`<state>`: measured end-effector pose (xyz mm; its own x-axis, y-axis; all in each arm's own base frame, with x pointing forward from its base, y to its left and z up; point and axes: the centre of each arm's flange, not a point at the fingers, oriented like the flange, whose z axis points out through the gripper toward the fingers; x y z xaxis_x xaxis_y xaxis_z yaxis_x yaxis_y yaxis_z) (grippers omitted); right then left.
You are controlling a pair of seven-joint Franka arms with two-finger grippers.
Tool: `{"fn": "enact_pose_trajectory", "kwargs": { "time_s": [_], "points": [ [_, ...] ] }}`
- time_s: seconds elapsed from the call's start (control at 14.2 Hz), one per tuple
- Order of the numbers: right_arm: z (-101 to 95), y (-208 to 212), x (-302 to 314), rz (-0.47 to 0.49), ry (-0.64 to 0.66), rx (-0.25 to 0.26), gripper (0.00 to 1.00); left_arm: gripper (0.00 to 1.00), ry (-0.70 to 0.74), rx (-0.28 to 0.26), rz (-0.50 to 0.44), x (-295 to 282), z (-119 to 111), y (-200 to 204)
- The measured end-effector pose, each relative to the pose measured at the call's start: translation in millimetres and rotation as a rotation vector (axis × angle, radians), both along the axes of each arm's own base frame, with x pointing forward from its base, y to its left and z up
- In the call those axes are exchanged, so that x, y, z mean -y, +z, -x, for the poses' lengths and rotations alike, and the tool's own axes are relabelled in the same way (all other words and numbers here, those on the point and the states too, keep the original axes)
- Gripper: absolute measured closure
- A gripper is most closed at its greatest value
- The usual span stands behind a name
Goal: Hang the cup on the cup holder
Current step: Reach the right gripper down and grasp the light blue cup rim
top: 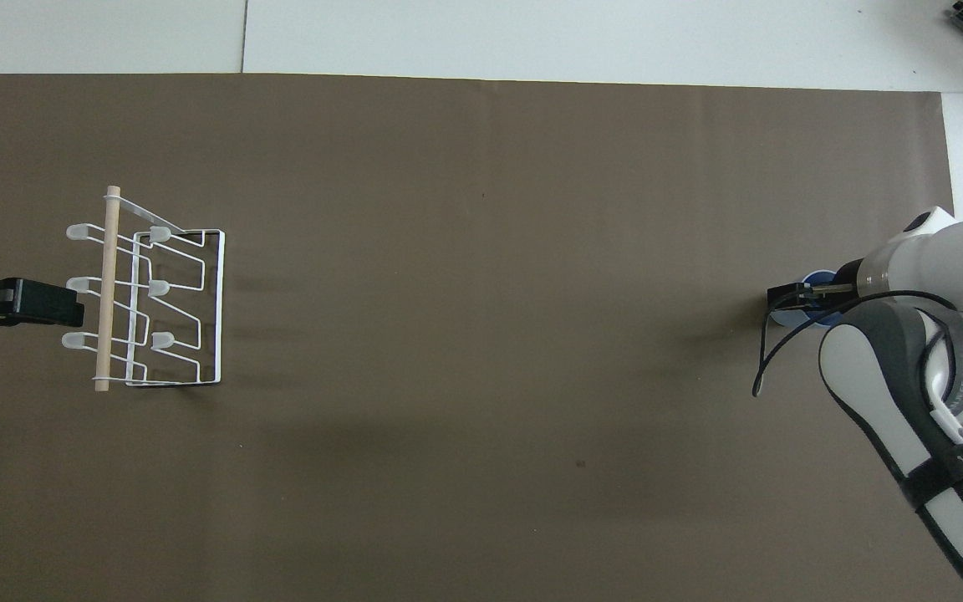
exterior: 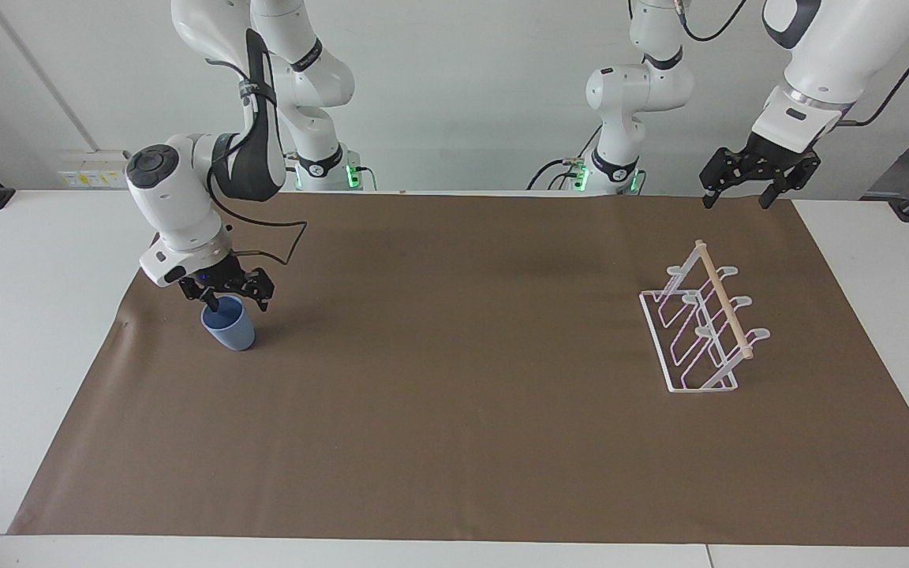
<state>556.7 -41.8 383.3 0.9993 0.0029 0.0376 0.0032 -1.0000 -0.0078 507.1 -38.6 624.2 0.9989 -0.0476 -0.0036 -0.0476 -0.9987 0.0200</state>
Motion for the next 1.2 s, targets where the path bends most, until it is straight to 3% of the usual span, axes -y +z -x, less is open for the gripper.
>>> {"fn": "enact_pose_trajectory", "kwargs": {
  "time_s": [0.49,0.71,0.85,1.2],
  "points": [
    [8.1,-20.4,-4.4,0.002,0.006,0.022,0.00,0.00,0.000,-0.003,0.000,0.0,0.3,-2.7],
    [8.0,-20.2,-4.4,0.002,0.006,0.023,0.11,0.00,0.000,-0.003,-0.001,0.1,1.2,-2.8],
    [8.0,-20.2,-4.4,0.002,0.006,0.023,0.39,0.00,0.000,-0.002,-0.001,0.1,2.2,-2.6],
    [7.7,-18.2,-3.6,0.004,0.006,0.027,0.93,0.00,0.000,-0.004,-0.001,0.0,2.9,-4.5]
  ]
}}
